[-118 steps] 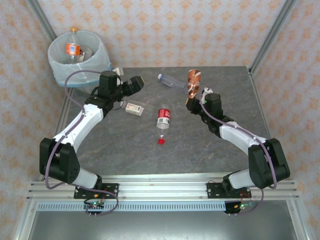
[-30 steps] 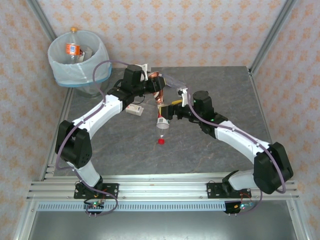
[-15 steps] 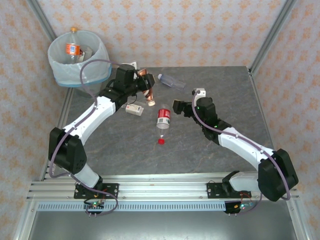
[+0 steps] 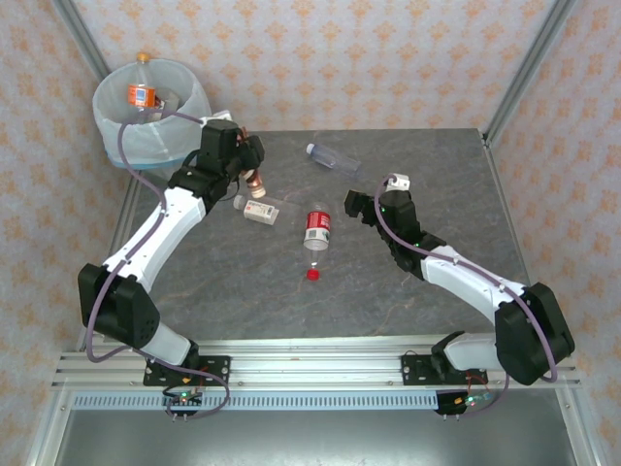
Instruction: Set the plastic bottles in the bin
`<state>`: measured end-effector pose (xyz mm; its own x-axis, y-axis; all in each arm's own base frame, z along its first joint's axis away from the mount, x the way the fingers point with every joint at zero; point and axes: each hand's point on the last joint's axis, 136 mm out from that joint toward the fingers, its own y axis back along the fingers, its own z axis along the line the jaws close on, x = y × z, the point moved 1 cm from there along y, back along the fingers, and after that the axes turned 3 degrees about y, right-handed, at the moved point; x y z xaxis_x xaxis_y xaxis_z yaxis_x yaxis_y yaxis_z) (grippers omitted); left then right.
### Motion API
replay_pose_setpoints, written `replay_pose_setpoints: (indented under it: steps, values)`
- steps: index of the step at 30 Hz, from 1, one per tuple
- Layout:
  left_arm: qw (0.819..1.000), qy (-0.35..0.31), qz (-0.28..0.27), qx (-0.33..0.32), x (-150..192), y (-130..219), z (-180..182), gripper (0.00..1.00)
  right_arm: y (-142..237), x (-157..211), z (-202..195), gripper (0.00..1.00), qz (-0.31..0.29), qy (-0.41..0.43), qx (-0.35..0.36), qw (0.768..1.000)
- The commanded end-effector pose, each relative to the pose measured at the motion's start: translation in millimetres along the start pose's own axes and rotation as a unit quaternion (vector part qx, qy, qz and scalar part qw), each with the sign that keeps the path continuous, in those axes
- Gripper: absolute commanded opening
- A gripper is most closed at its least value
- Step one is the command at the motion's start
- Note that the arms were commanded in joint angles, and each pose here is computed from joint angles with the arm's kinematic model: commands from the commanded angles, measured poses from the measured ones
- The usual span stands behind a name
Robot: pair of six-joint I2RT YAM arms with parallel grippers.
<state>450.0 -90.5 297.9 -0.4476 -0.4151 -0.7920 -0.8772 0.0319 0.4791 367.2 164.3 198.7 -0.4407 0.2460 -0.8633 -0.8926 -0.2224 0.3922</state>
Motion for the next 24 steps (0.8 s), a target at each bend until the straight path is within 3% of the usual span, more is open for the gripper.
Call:
replay_pose_setpoints:
  steps: [1,10,18,24]
  values:
    - [0.998,-0.006,-0.061,-0.033,-45,30,14,0.51,0,-3,-8,0.99,-0.018,-0.011,0.014,1.000]
    - [0.990,-0.004,-0.123,-0.066,-100,52,36,0.50,1,-7,-16,0.99,-0.029,-0.028,0.033,0.999]
    - [0.980,-0.009,-0.190,-0.055,-156,62,36,0.50,4,-7,-18,0.99,-0.034,-0.035,0.031,0.998]
    - [0.967,-0.007,-0.234,-0.099,-206,58,52,0.49,8,-8,-22,0.99,-0.044,-0.045,0.038,0.997]
